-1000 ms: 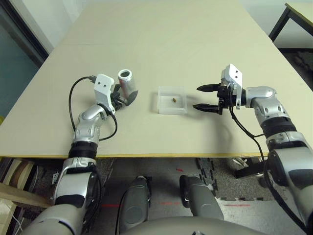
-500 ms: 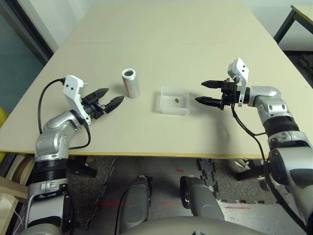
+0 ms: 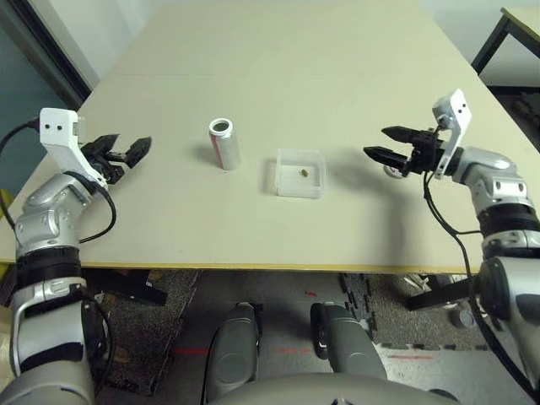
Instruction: Pour the medicine from the bottle into the box.
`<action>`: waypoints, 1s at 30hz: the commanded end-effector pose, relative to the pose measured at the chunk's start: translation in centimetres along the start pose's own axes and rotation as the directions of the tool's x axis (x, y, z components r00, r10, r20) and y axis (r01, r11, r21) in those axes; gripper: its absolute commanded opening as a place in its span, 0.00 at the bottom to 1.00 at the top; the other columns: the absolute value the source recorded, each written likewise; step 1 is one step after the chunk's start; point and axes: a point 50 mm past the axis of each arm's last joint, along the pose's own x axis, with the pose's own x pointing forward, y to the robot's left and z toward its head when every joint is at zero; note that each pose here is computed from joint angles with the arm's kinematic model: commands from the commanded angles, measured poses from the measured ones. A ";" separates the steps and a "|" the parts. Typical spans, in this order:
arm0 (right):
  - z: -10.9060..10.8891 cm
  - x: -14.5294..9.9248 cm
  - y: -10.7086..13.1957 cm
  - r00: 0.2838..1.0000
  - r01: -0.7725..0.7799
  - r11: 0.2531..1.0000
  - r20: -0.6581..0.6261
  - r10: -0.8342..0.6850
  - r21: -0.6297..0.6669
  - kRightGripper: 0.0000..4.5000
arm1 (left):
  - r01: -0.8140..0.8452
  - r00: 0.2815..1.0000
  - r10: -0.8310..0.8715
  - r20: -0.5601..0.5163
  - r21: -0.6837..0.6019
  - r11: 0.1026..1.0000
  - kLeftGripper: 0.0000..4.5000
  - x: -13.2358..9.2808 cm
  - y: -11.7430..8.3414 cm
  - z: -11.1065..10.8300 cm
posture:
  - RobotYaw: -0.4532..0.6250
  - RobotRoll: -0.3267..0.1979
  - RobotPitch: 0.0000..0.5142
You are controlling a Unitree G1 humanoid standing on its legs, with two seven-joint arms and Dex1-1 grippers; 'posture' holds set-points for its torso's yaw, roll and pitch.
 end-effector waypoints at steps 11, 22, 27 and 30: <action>-1.0 -3.9 -2.7 0.928 0.363 0.929 0.061 -0.367 0.068 1.00 | -0.228 0.974 0.227 0.013 0.025 0.973 0.98 0.6 2.5 0.0 | 0.40 0.62 0.33; -1.1 -6.3 -4.0 0.854 0.507 0.859 0.089 -0.512 0.072 1.00 | -0.281 0.960 0.281 -0.011 0.029 0.959 0.98 1.2 2.3 -0.3 | 0.34 0.62 0.36; -1.3 -6.4 -4.1 0.842 0.527 0.847 0.094 -0.531 0.072 1.00 | -0.275 0.961 0.275 -0.020 0.027 0.961 0.98 1.4 2.0 -0.5 | 0.33 0.62 0.36; -1.5 -6.4 -4.0 0.834 0.538 0.840 0.096 -0.543 0.071 1.00 | -0.275 0.961 0.275 -0.020 0.028 0.961 0.98 1.4 2.0 -0.5 | 0.33 0.62 0.35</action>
